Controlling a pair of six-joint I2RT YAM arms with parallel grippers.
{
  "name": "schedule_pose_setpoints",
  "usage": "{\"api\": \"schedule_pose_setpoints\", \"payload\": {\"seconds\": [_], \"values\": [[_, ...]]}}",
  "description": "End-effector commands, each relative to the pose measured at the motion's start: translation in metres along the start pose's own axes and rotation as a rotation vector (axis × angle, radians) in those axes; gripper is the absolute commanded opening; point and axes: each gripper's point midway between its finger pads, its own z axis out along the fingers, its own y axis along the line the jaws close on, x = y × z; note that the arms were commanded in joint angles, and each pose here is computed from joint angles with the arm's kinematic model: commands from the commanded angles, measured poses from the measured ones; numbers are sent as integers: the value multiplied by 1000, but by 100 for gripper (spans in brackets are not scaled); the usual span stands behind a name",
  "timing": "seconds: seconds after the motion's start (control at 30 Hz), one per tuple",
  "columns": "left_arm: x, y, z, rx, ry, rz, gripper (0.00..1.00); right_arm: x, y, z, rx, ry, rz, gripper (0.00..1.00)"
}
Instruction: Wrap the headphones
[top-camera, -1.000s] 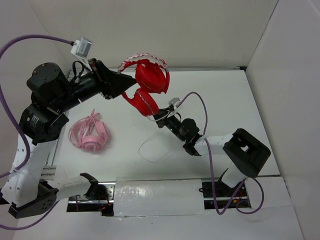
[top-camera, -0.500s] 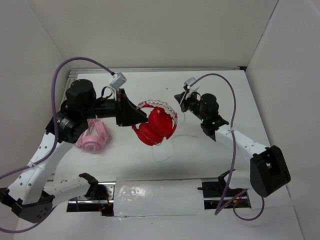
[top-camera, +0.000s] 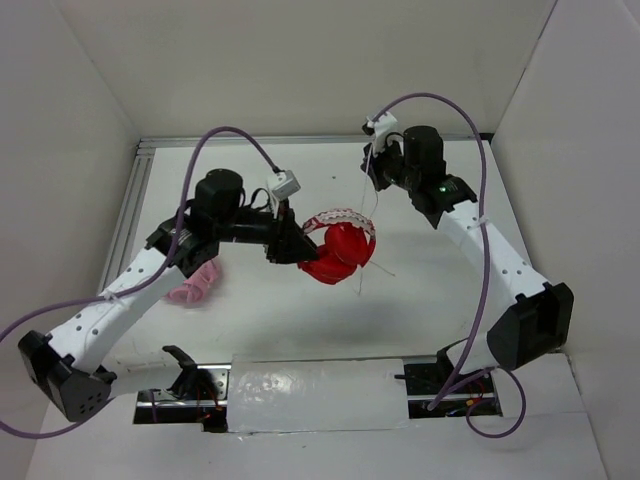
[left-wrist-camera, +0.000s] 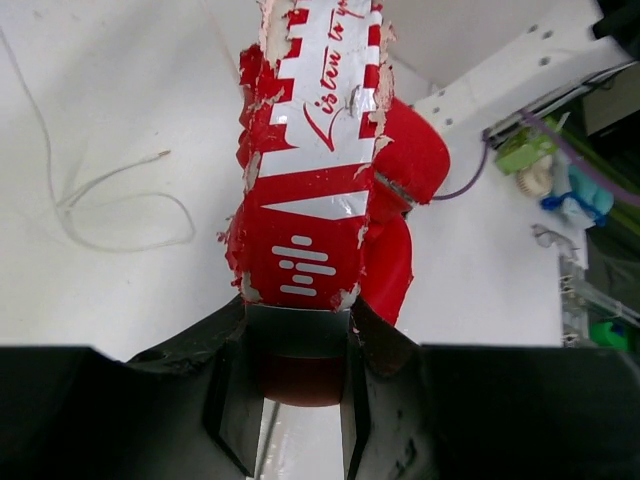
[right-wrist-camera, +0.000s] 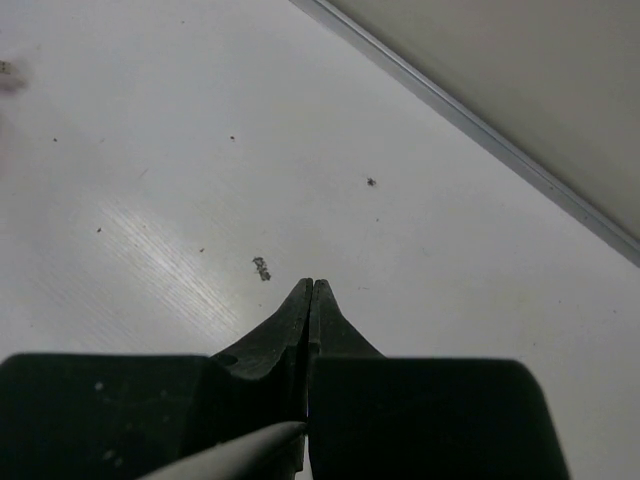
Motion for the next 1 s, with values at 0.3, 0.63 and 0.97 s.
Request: {"api": "schedule_pose_setpoints", "payload": {"seconds": [0.3, 0.63, 0.97], "values": [[58, 100, 42, -394, 206, -170, 0, -21, 24, -30, 170, 218, 47, 0], [65, 178, 0, -1000, 227, -366, 0, -10, 54, -38, 366, 340, 67, 1], [54, 212, -28, -1201, 108, -595, 0, -24, 136, -70, -58, 182, 159, 0]]}}
